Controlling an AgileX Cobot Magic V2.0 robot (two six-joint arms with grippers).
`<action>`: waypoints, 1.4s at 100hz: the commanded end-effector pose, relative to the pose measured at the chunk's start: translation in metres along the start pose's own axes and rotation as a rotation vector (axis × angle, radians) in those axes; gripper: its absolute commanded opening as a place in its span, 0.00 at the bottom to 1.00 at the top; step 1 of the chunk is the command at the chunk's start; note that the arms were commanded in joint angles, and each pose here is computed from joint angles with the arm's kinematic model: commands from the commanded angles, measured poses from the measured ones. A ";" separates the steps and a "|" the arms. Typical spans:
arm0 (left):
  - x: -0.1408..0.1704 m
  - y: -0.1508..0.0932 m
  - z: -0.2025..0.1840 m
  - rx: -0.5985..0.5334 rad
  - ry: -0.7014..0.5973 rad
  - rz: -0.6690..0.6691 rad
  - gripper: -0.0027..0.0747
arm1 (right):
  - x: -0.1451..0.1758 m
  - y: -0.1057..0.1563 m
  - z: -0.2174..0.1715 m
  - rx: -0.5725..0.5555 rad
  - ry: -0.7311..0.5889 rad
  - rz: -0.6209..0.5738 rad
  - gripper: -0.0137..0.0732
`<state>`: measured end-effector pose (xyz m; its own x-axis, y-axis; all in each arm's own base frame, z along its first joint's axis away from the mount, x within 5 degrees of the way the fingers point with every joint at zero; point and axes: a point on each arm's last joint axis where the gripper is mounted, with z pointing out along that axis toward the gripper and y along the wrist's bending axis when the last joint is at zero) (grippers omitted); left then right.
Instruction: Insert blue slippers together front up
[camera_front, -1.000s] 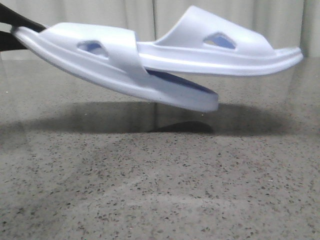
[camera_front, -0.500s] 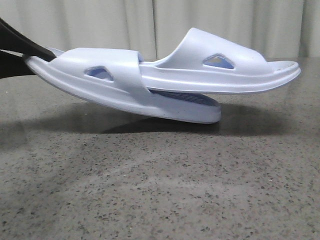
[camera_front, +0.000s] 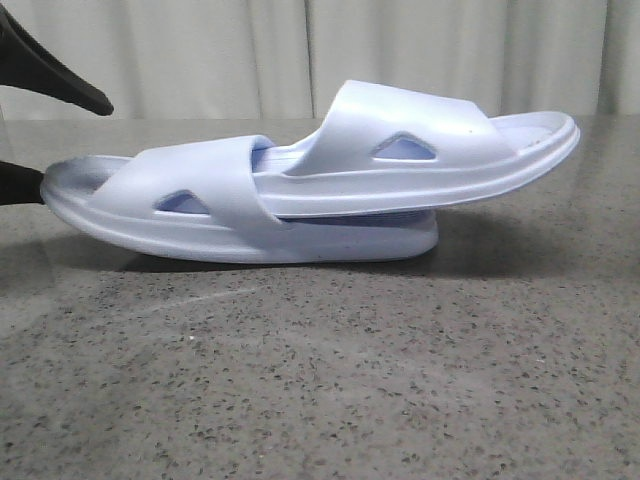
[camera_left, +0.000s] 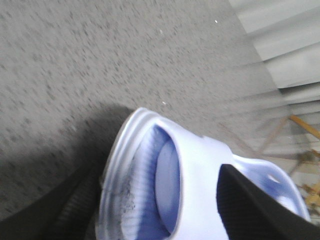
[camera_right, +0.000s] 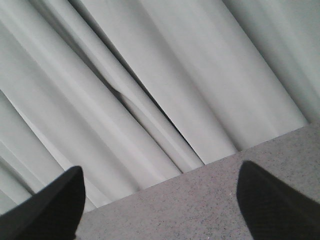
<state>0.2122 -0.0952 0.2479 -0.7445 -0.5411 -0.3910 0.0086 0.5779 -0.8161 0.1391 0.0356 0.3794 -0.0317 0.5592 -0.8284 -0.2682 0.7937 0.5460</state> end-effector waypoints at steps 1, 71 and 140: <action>-0.006 -0.010 -0.003 0.021 -0.044 0.071 0.65 | -0.016 0.008 -0.002 -0.034 -0.093 -0.027 0.78; -0.013 -0.047 -0.105 -0.028 -0.524 0.660 0.65 | -0.008 0.005 -0.014 0.009 0.026 -0.478 0.78; 0.054 0.027 -0.136 -0.060 -0.612 0.713 0.65 | 0.048 -0.048 -0.131 0.134 -0.006 -0.635 0.78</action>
<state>0.0820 -0.0252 0.2633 -0.0979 -0.2669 -0.9587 0.2738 0.9190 -0.2838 0.0318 -0.0041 0.2913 0.0326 -0.0089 -0.9994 -0.1262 0.9919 -0.0129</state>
